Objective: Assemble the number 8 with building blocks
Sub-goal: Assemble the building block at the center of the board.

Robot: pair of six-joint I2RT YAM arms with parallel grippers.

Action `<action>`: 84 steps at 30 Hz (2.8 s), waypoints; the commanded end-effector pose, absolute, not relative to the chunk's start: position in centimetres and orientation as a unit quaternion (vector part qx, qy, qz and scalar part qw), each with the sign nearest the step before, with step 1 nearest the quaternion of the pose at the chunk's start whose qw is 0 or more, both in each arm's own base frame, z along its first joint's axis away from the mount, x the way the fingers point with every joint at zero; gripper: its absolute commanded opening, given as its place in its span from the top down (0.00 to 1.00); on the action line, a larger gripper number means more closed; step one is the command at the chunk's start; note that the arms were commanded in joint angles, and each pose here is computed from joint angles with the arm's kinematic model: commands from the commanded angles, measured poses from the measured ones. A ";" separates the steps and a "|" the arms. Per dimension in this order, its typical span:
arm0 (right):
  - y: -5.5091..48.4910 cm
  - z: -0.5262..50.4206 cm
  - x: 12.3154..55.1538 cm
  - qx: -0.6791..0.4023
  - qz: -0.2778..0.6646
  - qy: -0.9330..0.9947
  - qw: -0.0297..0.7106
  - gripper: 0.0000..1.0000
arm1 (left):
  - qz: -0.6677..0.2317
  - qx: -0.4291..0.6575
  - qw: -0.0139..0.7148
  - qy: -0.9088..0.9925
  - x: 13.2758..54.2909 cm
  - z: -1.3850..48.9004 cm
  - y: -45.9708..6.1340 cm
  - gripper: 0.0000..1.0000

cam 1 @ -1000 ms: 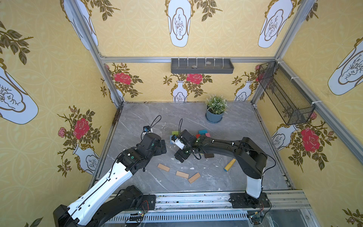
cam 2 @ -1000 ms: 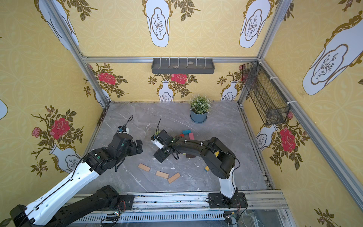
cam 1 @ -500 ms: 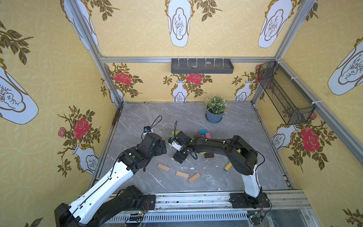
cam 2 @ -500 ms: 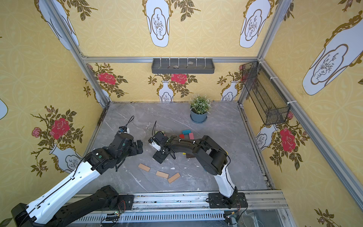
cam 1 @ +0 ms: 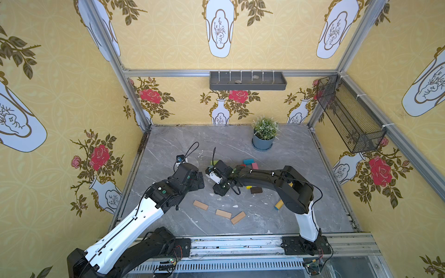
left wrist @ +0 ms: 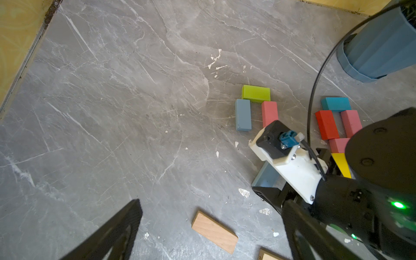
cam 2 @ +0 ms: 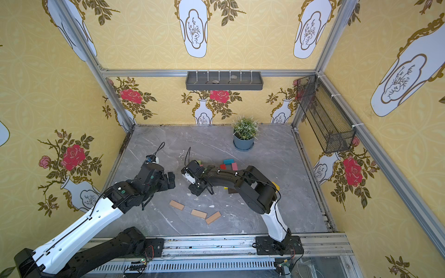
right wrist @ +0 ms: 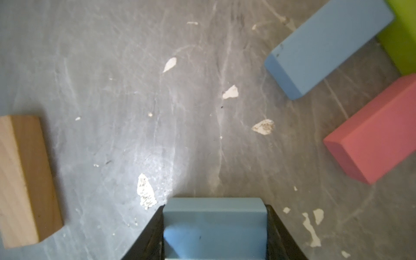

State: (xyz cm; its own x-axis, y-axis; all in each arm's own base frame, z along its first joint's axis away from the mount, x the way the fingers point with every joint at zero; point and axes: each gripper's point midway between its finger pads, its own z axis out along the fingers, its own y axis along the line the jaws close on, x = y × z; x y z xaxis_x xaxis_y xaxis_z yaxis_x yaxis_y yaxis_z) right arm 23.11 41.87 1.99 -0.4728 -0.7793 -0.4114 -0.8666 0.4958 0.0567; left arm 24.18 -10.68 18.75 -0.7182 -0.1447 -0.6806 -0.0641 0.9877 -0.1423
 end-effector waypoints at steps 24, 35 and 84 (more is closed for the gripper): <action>41.4 -1.2 25.6 -0.143 0.069 0.984 0.078 0.57 | -0.036 -0.075 0.392 0.916 23.8 18.9 -9.0 0.00; 39.9 -1.2 25.7 -0.096 0.025 0.990 0.099 0.52 | -0.033 -0.072 0.385 0.920 23.8 18.5 -9.1 0.00; 41.7 -0.3 26.9 -0.130 0.046 0.982 0.132 0.50 | -0.012 -0.087 0.393 0.915 23.6 18.3 -8.0 0.00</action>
State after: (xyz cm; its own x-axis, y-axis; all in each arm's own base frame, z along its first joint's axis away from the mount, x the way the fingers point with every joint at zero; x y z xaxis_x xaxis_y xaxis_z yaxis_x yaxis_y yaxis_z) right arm 28.62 43.00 1.53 -0.9055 -0.2130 -0.3669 -0.2605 0.9618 0.0845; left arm 23.59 -8.20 18.44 -0.6770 -0.1688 -0.7164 -0.1416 0.9850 -0.0983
